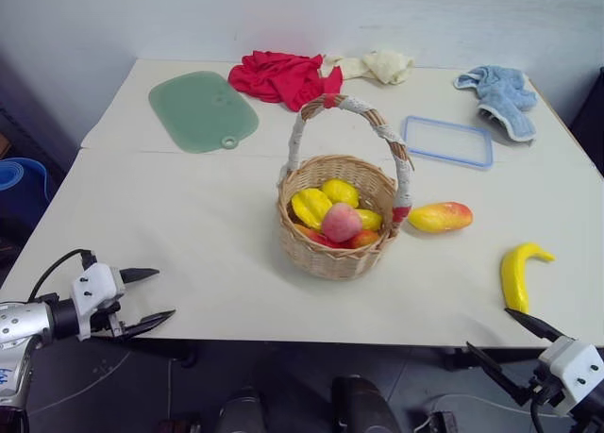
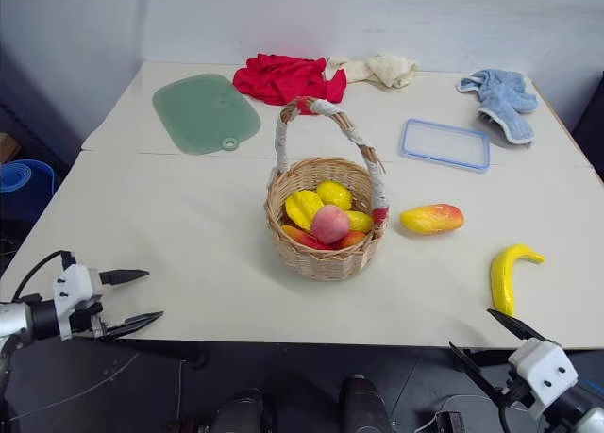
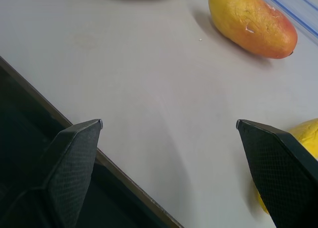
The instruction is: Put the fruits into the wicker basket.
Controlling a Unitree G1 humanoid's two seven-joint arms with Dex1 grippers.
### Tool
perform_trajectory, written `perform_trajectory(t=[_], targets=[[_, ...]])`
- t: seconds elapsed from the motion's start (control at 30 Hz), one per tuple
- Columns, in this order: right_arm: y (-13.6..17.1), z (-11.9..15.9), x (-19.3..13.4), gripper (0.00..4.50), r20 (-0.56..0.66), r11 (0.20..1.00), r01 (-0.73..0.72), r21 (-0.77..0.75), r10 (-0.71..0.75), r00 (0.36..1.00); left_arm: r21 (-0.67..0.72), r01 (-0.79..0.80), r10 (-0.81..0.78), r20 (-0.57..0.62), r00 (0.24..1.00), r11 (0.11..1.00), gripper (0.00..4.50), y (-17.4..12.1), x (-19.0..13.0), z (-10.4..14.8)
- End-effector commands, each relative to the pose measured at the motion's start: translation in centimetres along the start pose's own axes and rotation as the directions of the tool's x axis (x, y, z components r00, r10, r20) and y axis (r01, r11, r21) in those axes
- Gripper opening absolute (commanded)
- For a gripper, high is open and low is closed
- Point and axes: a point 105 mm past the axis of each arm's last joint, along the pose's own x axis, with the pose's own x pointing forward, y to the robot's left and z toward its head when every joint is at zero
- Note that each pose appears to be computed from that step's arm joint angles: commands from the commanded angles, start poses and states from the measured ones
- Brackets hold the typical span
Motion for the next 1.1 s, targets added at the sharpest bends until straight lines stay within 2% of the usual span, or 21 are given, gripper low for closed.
perform_trajectory(t=[0.03, 0.3, 0.4, 0.5, 0.63, 0.77, 0.93, 1.0, 1.1], targets=[[-0.2, 0.8, 0.1, 4.47, 0.036, 1.0, 0.009, -0.003, -0.009, 0.999, 0.053, -0.041, 0.04, 0.018, 0.999, 0.998, 4.5, 0.8, -0.2, 0.8], [0.1, 0.8, 0.8, 4.47, 0.058, 0.999, 0.008, 0.037, -0.01, 0.998, -0.076, 0.046, -0.04, 0.076, 0.996, 0.996, 4.5, 0.1, -0.1, 1.8], [0.0, 1.2, 1.0, 4.47, 0.08, 0.999, 0.014, 0.032, -0.016, 0.997, -0.156, 0.008, 0.022, 0.191, 0.981, 0.988, 4.5, 1.2, 0.1, 3.9], [-2.9, 3.5, 1.1, 4.47, 0.172, 0.996, 0.08, 0.045, -0.087, 0.981, -0.171, 0.131, -0.09, 0.23, 0.969, 0.976, 4.5, 0.7, 1.0, 7.0], [-6.3, 6.8, 2.6, 4.47, 0.196, 0.999, 0.014, -0.047, -0.004, 0.981, -0.168, 0.276, -0.19, 0.402, 0.896, 0.946, 4.5, 0.8, 1.9, 12.9], [-8.7, 8.9, 6.2, 4.47, 0.046, 0.97, -0.185, -0.155, 0.194, 0.98, -0.053, 0.426, -0.364, 0.433, 0.825, 0.903, 4.5, -0.7, 3.7, 17.0], [-11.7, 12.0, 10.4, 4.47, -0.018, 0.942, -0.253, -0.221, 0.256, 0.967, 0.059, 0.475, -0.446, 0.462, 0.767, 0.878, 4.5, -2.0, 5.1, 19.8], [-12.2, 11.9, 12.0, 4.47, -0.071, 0.924, -0.288, -0.252, 0.28, 0.958, 0.076, 0.47, -0.446, 0.48, 0.756, 0.879, 4.5, -2.1, 5.4, 20.5], [-13.1, 10.2, 14.7, 4.47, -0.202, 0.909, -0.333, -0.251, 0.287, 0.936, 0.074, 0.469, -0.442, 0.487, 0.753, 0.88, 4.5, -2.1, 5.8, 20.5]])
